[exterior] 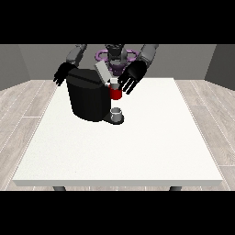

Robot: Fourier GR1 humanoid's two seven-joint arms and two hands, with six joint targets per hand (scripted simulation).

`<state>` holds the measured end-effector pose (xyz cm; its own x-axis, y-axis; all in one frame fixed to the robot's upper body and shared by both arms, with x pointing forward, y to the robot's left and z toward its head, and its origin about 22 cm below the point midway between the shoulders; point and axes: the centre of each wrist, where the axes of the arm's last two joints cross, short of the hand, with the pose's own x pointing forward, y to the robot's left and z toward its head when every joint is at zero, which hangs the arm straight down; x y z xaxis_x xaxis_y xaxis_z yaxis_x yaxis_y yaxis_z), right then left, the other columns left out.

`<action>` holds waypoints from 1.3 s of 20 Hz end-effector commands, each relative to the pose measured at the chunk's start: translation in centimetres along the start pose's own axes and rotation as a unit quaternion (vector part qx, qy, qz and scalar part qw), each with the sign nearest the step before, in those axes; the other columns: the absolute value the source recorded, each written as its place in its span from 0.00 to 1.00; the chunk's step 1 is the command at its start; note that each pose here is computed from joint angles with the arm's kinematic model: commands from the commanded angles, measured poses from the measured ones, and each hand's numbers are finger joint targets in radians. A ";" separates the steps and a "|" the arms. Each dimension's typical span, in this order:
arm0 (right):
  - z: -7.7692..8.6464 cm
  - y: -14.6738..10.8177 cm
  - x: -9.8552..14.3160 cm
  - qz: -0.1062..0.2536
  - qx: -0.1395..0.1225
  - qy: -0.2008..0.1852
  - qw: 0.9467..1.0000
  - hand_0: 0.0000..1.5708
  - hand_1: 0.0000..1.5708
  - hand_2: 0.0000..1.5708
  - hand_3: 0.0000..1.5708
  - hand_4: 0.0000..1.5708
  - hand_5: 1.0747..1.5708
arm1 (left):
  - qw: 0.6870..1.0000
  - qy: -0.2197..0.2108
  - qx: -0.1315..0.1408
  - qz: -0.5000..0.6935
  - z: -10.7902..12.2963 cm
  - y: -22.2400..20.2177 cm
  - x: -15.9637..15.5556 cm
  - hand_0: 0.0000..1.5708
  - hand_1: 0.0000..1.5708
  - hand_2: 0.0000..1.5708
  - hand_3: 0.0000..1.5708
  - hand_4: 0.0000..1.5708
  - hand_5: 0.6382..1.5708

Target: Insert the coffee pod into the coffee machine and close the lid

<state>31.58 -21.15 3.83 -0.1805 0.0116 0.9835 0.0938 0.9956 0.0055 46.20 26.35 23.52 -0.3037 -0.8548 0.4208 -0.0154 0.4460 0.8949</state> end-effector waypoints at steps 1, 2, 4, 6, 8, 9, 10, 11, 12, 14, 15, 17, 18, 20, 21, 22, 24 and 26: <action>0.4 -0.9 -1.5 0.000 -0.023 0.009 1.000 0.00 0.00 0.00 0.00 0.28 1.00 | 0.999 -0.002 -0.033 -0.024 0.1 -1.8 -0.1 0.00 0.00 0.00 0.00 0.00 1.00; 0.7 0.4 -1.1 -0.007 -0.011 0.012 1.000 0.00 0.00 0.00 0.00 0.24 1.00 | 0.999 0.013 -0.032 -0.019 0.2 -0.4 -0.6 0.00 0.00 0.00 0.00 0.00 1.00; -0.9 -0.7 0.2 -0.003 -0.012 -0.001 1.000 0.00 0.00 0.00 0.00 0.23 1.00 | 0.999 -0.002 -0.021 -0.032 0.1 1.9 -0.1 0.00 0.00 0.00 0.00 0.00 1.00; 0.2 -0.2 -1.5 0.010 -0.019 0.025 0.999 0.00 0.00 0.00 0.00 0.22 1.00 | 0.999 -0.003 -0.042 -0.023 -0.1 -0.6 0.4 0.00 0.00 0.00 0.00 0.00 1.00; 0.2 -0.4 -0.4 0.009 -0.004 0.015 1.000 0.00 0.00 0.00 0.00 0.25 1.00 | 0.999 0.010 -0.022 -0.023 0.5 -0.8 -1.0 0.00 0.00 0.00 0.00 0.00 1.00; -0.5 -0.2 -0.3 -0.001 -0.024 0.009 1.000 0.00 0.00 0.00 0.00 0.24 1.00 | 0.999 0.000 -0.034 -0.017 0.0 -1.4 -0.1 0.00 0.00 0.00 0.00 0.00 1.00; -1.3 -0.6 0.1 0.006 -0.021 0.014 1.000 0.00 0.00 0.00 0.00 0.24 1.00 | 0.999 -0.005 -0.033 -0.016 -0.6 -2.0 1.4 0.00 0.00 0.00 0.00 0.00 1.00; 0.7 -1.3 -2.9 0.002 -0.024 0.033 0.999 0.00 0.00 0.00 0.00 0.27 1.00 | 0.999 0.001 -0.048 -0.020 -0.4 -2.5 1.4 0.00 0.00 0.00 0.00 0.00 1.00; 1.7 -1.5 -2.7 0.013 -0.026 0.044 0.999 0.00 0.00 0.00 0.00 0.26 1.00 | 0.998 0.008 -0.057 -0.014 0.8 -2.7 -1.4 0.00 0.00 0.00 0.00 0.00 1.00; 1.0 -0.9 -2.6 0.004 -0.034 0.046 0.998 0.00 0.00 0.00 0.00 0.23 1.00 | 0.999 0.009 -0.041 -0.011 -0.2 -2.5 0.7 0.00 0.00 0.00 0.00 0.00 1.00; 1.3 0.1 -1.9 0.003 -0.018 0.054 0.998 0.00 0.00 0.00 0.00 0.25 1.00 | 0.998 0.023 -0.055 -0.015 0.1 -2.9 0.0 0.00 0.00 0.00 0.00 0.00 1.00; 1.8 -2.1 -3.4 0.008 -0.028 0.045 0.999 0.00 0.00 0.00 0.00 0.27 1.00 | 0.999 0.012 -0.046 -0.010 0.3 -3.1 0.0 0.00 0.00 0.00 0.00 0.00 1.00; 2.8 -2.9 -4.2 -0.001 -0.034 0.071 0.997 0.00 0.00 0.00 0.00 0.24 1.00 | 0.996 0.023 -0.080 0.003 1.0 -6.4 -0.8 0.00 0.00 0.00 0.00 0.00 1.00; 2.2 -3.2 -3.9 -0.008 -0.055 0.079 0.995 0.00 0.00 0.00 0.00 0.25 1.00 | 0.996 0.011 -0.075 0.036 1.0 -6.4 -0.7 0.00 0.00 0.00 0.00 0.00 1.00; 2.3 -3.0 -3.2 -0.006 -0.045 0.067 0.997 0.00 0.00 0.00 0.00 0.28 1.00 | 0.995 0.026 -0.070 0.064 1.7 -7.4 -2.1 0.00 0.00 0.00 0.00 0.00 1.00; 2.5 -2.4 -3.7 -0.005 -0.047 0.070 0.996 0.00 0.00 0.00 0.00 0.28 1.00 | 0.993 0.025 -0.081 0.079 1.4 -8.6 -1.1 0.00 0.00 0.00 0.00 0.00 1.00; 3.9 -4.1 -4.8 0.003 -0.063 0.085 0.994 0.00 0.00 0.00 0.00 0.27 1.00 | 0.983 0.035 -0.032 0.178 2.3 -9.3 -2.6 0.00 0.00 0.00 0.00 0.00 1.00; 5.0 -4.6 -6.0 0.000 -0.081 0.115 0.990 0.00 0.00 0.00 0.00 0.24 1.00 | 0.967 0.026 -0.038 0.250 2.7 -12.1 -2.0 0.00 0.00 0.00 0.00 0.05 1.00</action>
<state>28.68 -24.57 -1.47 -0.0130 -0.0162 0.9998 0.2105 0.9774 0.0186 45.18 24.26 14.62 -0.2335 -0.7132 0.6610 0.1689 0.6397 0.7499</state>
